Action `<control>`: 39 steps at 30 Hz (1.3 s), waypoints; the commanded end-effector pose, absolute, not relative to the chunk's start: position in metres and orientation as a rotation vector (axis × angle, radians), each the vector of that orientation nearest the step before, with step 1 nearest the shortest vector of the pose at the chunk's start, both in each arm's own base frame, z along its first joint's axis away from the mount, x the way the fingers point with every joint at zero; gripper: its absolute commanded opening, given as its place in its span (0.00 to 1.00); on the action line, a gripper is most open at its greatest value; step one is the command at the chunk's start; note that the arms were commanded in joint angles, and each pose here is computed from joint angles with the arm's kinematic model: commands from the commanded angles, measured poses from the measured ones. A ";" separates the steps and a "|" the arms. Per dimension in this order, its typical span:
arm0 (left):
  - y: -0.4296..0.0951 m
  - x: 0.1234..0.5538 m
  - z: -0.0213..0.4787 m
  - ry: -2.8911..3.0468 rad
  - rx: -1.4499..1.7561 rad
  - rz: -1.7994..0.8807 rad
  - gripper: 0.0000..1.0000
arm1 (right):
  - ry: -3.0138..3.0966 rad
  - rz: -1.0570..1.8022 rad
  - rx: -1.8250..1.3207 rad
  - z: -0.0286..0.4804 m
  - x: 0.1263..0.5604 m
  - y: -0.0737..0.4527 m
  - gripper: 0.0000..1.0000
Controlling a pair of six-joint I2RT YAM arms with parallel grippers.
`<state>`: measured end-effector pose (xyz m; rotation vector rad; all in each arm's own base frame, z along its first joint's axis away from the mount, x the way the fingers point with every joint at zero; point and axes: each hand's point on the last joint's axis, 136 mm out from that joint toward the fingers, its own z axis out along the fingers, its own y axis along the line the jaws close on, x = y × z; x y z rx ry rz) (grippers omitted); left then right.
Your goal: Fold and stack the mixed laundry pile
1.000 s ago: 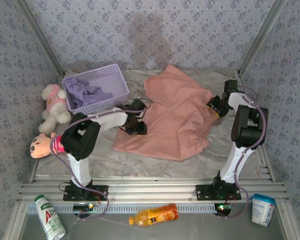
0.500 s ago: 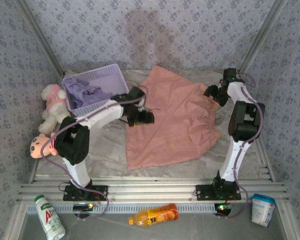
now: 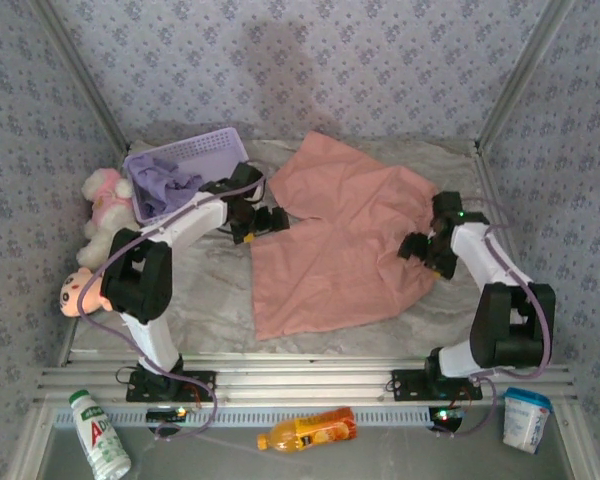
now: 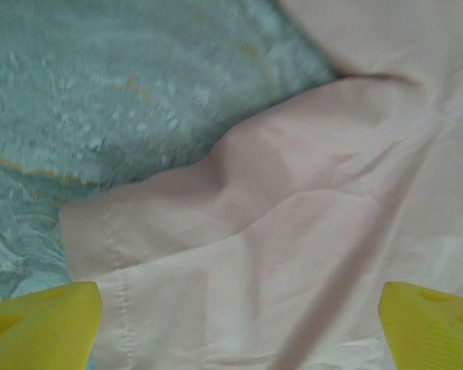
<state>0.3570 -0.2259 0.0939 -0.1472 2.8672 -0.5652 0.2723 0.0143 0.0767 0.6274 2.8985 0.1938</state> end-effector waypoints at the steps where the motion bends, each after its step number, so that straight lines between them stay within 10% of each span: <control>1: -0.230 0.333 0.099 2.867 -0.067 -0.575 0.91 | 2.882 0.183 0.830 0.068 0.240 0.012 0.82; 10: -0.223 0.227 0.079 2.963 0.286 -0.429 0.86 | 2.706 0.402 0.994 0.045 0.265 0.011 0.72; 21: -0.226 0.143 0.045 3.005 0.430 -0.403 0.68 | 2.649 0.456 0.995 0.035 0.281 0.015 0.08; 34: -0.218 0.124 0.001 3.049 0.636 -0.140 0.47 | 2.658 0.413 0.975 0.039 0.266 0.022 0.07; 39: -0.209 0.140 0.014 2.998 0.636 0.005 0.08 | 2.687 0.349 0.909 0.045 0.255 0.023 0.06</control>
